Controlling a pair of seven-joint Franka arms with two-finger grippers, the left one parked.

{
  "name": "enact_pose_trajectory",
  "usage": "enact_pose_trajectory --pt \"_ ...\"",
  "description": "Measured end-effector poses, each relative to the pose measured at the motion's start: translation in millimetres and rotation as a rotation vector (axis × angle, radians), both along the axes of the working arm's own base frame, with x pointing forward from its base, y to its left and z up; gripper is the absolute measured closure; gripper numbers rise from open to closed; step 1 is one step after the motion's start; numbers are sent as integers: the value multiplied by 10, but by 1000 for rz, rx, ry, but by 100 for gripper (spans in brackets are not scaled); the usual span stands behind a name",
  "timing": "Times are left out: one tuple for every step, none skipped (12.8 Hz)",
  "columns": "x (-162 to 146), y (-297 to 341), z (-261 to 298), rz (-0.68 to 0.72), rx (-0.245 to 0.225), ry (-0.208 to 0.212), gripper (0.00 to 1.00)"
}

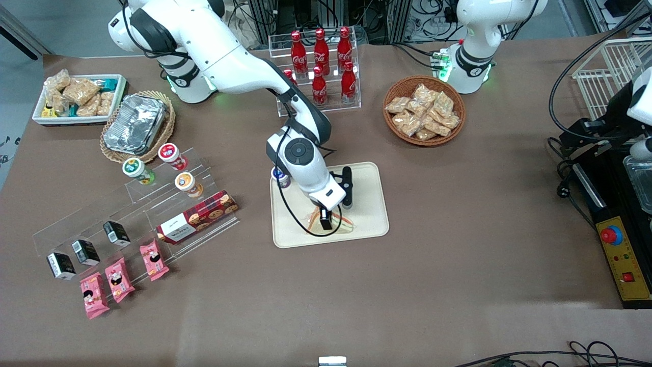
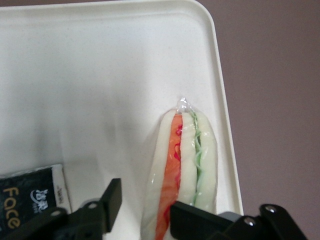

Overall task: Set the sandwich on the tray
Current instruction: 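Lower the sandwich onto the tray beside the black box and release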

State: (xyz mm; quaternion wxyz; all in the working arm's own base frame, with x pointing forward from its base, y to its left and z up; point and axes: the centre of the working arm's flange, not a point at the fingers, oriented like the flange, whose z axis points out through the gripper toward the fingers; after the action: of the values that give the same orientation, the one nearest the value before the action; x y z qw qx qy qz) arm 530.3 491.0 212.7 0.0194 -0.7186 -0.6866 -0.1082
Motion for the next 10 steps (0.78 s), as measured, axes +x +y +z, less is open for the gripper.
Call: enact_pose_trajectory --pt "23 12 14 -6 7 -3 31" --pt "58 15 39 -24 22 1 20" --pt "101 3 71 -53 48 12 7" --pt "142 -6 111 -85 77 25 0" --pt "178 -9 156 -117 107 39 0" --pt "199 -10 182 -144 134 54 0" --pt "205 -10 190 -164 152 67 0" --pt "210 -8 204 -181 167 77 0" --pt "221 1 265 -197 189 85 0" --pt "239 7 387 -212 213 89 0"
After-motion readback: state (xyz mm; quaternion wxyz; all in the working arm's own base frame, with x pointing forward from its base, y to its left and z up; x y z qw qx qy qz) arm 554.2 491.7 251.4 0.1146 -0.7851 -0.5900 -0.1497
